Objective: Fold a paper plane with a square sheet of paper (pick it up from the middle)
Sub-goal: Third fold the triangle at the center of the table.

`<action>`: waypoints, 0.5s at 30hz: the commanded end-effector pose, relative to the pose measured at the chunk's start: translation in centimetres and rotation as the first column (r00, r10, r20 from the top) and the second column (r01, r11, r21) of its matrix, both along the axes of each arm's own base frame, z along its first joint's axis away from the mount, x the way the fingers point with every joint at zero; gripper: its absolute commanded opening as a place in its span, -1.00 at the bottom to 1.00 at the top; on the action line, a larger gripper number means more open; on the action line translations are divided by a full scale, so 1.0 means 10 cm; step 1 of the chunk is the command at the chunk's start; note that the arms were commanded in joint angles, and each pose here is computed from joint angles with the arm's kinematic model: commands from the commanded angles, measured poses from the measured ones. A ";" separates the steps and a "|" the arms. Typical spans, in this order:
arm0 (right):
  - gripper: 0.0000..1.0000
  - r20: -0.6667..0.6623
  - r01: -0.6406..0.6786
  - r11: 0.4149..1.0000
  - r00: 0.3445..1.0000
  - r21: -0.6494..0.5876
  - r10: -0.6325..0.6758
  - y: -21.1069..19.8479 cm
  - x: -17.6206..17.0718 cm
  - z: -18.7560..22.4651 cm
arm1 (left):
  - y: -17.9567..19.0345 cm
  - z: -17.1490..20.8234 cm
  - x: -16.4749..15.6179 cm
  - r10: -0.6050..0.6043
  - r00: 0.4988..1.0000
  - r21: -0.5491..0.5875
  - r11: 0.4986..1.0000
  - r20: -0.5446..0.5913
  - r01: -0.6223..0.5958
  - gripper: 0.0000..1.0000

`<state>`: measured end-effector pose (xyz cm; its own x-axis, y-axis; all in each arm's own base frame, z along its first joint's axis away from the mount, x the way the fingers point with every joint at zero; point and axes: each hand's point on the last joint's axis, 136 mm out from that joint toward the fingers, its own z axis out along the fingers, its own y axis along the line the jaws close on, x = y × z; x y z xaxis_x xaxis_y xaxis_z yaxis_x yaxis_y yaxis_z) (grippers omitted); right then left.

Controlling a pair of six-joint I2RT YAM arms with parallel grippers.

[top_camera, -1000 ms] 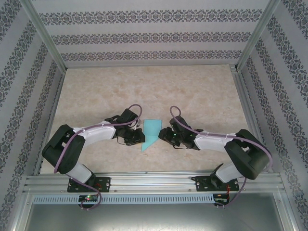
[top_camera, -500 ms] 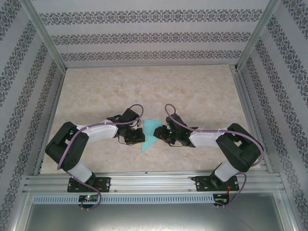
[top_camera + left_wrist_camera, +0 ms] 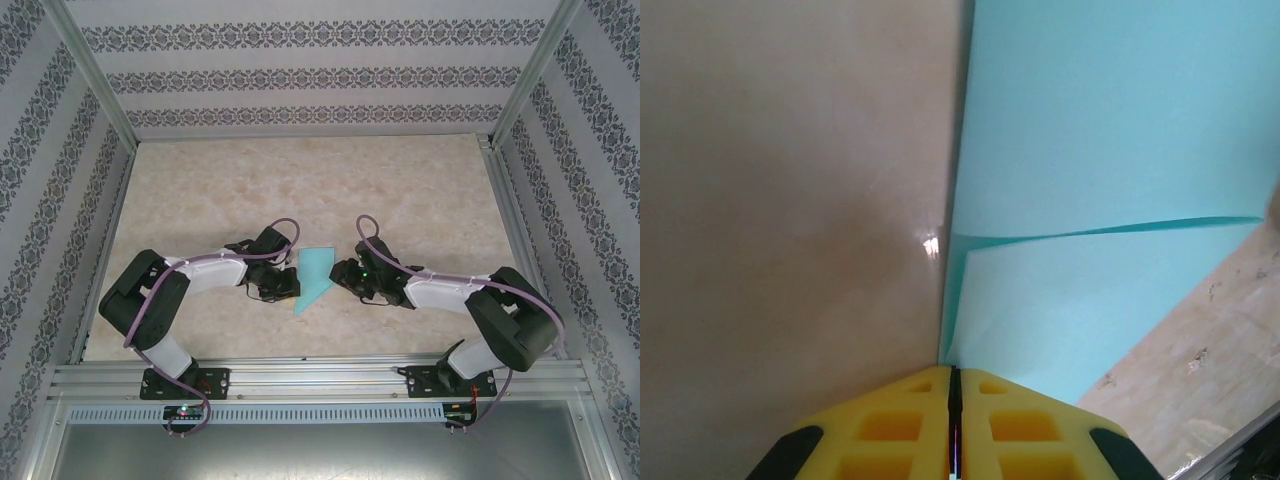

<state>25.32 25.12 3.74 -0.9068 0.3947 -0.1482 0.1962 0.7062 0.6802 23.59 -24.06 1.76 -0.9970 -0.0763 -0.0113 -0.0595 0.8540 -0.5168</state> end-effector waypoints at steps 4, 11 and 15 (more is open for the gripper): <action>-0.23 -0.009 -0.041 0.995 0.999 0.093 0.042 0.22 0.03 0.03 | 0.02 -0.07 -0.01 -0.017 1.000 0.030 0.999 0.007 0.017 -0.78; -0.21 -0.032 0.018 0.998 0.999 0.066 -0.016 0.16 0.06 -0.06 | 0.06 -0.05 -0.02 -0.018 1.000 0.043 0.999 0.015 0.018 -0.78; -0.21 -0.043 0.008 0.998 0.999 0.070 -0.005 0.18 0.04 -0.07 | 0.03 0.03 0.01 -0.015 0.999 0.021 1.000 0.044 0.014 -0.77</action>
<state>25.48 26.44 2.75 -0.9124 0.4009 -0.0827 0.2281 0.6658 0.7104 23.65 -24.01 1.76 -0.9969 -0.0771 -0.0163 -0.0577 0.8554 -0.5147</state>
